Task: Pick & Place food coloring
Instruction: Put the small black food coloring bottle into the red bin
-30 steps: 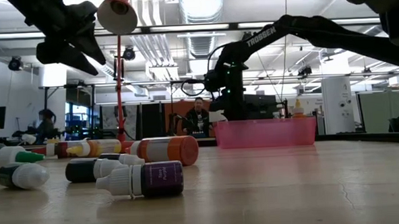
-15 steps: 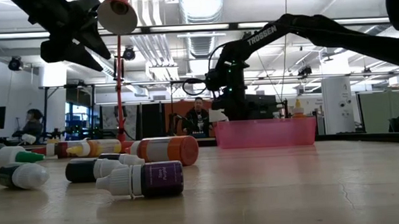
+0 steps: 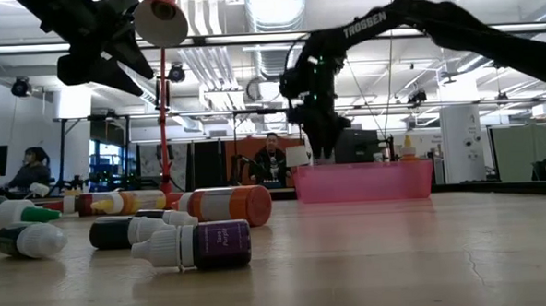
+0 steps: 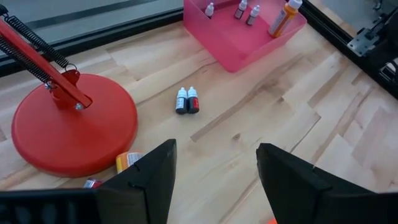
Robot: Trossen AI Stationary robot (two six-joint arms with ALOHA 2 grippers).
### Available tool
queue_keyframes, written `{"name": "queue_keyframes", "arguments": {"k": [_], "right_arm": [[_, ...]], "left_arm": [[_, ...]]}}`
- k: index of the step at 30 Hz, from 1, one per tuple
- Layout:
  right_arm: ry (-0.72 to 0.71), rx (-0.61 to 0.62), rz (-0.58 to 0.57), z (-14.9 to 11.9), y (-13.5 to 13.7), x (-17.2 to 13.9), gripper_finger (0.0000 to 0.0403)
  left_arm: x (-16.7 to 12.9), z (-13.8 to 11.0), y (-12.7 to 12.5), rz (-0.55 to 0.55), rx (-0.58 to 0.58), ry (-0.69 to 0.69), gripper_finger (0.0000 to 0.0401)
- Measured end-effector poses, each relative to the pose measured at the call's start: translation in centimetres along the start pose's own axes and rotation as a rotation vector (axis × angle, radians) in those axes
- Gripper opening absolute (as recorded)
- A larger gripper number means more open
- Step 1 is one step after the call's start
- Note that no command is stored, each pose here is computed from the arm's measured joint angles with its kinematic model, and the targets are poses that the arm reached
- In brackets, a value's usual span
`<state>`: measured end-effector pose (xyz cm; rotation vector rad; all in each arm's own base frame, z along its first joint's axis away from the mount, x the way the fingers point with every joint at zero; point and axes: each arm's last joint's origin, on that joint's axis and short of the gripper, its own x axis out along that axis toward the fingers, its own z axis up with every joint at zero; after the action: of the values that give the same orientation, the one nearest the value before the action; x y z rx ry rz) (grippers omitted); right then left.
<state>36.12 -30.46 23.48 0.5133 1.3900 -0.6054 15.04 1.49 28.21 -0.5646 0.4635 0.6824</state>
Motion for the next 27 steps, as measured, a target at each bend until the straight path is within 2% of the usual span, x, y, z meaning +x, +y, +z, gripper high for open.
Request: {"name": "queue_keyframes", "arguments": {"k": [4, 9, 12, 14, 19, 22, 25, 27], "right_arm": [[-0.075, -0.093, 0.039, -0.4, 1.4, -2.7, 0.0196], [-0.226, -0.341, 0.272, -0.6, 4.3, -5.6, 0.0196], [-0.284, -0.472, 0.319, -0.8, 6.2, -6.5, 0.0196], [-0.281, -0.581, 0.319, -1.1, 7.3, -6.4, 0.0196], [-0.155, -0.823, 0.337, -2.3, 10.0, -4.4, 0.0194], [-0.136, -0.833, 0.360, -2.3, 11.5, -3.1, 0.0193], [-0.164, -0.833, 0.447, -2.4, 12.7, -3.1, 0.0194], [-0.179, -0.847, 0.455, -2.5, 13.3, -3.2, 0.0194]], "left_arm": [[0.1, -0.1, 0.0, 0.002, 0.000, 0.001, 0.0195], [1.0, -0.9, 0.3, 0.013, -0.032, 0.007, 0.0195], [1.6, -1.5, 0.5, 0.030, -0.055, 0.024, 0.0195], [1.9, -1.9, 0.6, 0.037, -0.084, 0.037, 0.0195], [2.3, -3.1, 1.2, 0.046, -0.156, 0.138, 0.0195], [2.3, -3.8, 1.7, 0.100, -0.195, 0.187, 0.0195], [2.3, -4.1, 2.0, 0.132, -0.220, 0.203, 0.0195], [2.3, -4.3, 2.3, 0.176, -0.261, 0.206, 0.0195]]}}
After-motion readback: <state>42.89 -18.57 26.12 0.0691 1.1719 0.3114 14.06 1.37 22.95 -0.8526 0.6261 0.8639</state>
